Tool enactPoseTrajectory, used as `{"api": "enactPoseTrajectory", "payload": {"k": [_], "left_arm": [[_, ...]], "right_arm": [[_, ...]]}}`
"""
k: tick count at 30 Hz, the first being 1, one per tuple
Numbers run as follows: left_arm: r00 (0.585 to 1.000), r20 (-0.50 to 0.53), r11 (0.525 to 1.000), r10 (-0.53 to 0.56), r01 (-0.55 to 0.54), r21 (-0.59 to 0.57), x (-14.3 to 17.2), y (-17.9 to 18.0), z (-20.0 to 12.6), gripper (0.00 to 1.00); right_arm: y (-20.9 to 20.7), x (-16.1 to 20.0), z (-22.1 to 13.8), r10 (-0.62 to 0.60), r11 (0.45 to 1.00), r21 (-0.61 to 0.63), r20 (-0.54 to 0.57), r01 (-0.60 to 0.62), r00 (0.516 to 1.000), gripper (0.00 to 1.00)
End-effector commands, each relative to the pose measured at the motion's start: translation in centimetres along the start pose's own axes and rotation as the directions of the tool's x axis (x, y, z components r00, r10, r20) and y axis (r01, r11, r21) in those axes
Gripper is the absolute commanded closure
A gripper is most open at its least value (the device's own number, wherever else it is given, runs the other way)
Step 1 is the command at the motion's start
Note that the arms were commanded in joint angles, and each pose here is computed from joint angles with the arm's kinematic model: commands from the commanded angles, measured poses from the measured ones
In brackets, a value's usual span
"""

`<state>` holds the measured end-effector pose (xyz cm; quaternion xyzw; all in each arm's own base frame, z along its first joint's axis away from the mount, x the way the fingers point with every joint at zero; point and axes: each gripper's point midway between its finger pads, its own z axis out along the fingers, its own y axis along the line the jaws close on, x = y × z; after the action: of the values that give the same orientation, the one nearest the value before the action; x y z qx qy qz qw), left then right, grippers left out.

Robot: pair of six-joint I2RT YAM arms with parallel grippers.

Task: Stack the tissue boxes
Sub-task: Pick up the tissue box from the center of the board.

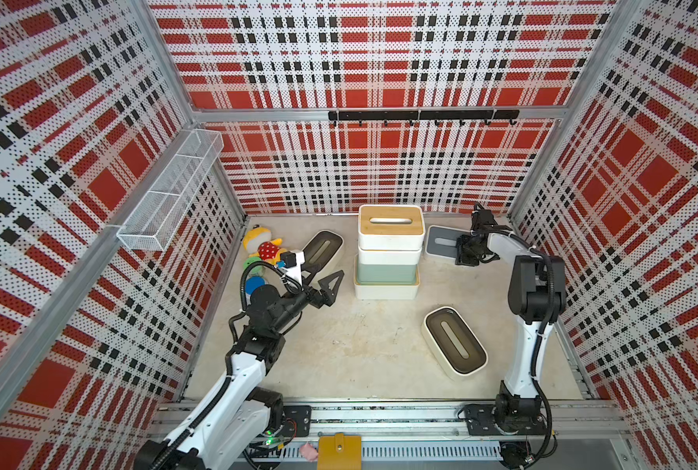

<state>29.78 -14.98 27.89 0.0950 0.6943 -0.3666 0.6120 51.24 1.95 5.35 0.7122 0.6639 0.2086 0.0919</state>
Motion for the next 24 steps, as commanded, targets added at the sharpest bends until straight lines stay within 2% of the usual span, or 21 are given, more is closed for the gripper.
{"api": "enactPoseTrajectory", "payload": {"k": [1,12,18,24], "left_arm": [[0.999,0.044,1.0,0.011,-0.012,0.024,-1.5,-0.7,0.0,0.01],[0.999,0.045,0.999,-0.025,0.024,0.021,-1.6,-0.5,0.0,0.01],[0.998,0.041,0.998,-0.057,0.056,0.026,-1.7,-0.6,0.1,0.01],[0.998,0.005,0.995,-0.064,0.064,0.08,-1.6,-2.5,0.3,0.01]], "right_arm": [[2.7,0.1,-3.8,-0.046,0.99,-0.133,0.009,0.046,0.999,0.46],[1.0,0.7,-10.2,-0.136,0.959,-0.254,-0.025,0.126,0.99,0.47],[-1.8,1.0,-13.5,-0.199,0.937,-0.302,-0.044,0.177,0.979,0.48],[-5.8,1.7,-16.9,-0.28,0.913,-0.323,-0.048,0.25,0.959,0.5]]}}
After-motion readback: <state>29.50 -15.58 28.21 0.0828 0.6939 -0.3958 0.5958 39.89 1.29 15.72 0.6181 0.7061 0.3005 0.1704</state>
